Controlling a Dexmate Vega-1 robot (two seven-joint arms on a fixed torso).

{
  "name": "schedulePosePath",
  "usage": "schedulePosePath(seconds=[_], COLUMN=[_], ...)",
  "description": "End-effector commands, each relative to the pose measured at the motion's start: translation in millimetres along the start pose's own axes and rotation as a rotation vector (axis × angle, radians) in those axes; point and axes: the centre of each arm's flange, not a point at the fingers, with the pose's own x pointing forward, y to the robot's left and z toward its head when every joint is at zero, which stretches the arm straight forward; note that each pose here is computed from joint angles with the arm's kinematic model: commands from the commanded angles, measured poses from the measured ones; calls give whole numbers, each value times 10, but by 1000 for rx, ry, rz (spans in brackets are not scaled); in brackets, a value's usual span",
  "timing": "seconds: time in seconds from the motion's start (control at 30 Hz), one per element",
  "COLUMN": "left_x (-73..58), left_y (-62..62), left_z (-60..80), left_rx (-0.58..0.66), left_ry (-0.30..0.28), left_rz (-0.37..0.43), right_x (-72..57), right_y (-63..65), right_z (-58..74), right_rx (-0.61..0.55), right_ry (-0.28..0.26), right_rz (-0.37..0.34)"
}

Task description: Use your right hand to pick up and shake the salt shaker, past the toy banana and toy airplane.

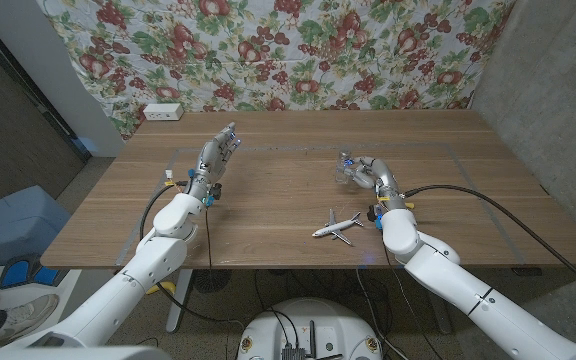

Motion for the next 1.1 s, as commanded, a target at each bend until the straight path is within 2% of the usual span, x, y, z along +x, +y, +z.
schedulePosePath(seconds=[0.03,0.57,1.1], left_x=[-7,1,3], left_y=[7,24,37], left_z=[1,-7,-13], left_rx=[0,0,0], left_ry=[2,3,4], left_rz=[-1,-2,-5], right_x=[1,23,43], right_y=[69,127,184], right_z=[-51,-84,-116], right_rx=[-21,-80,-165], right_ry=[22,45,89], right_rz=[16,13,17])
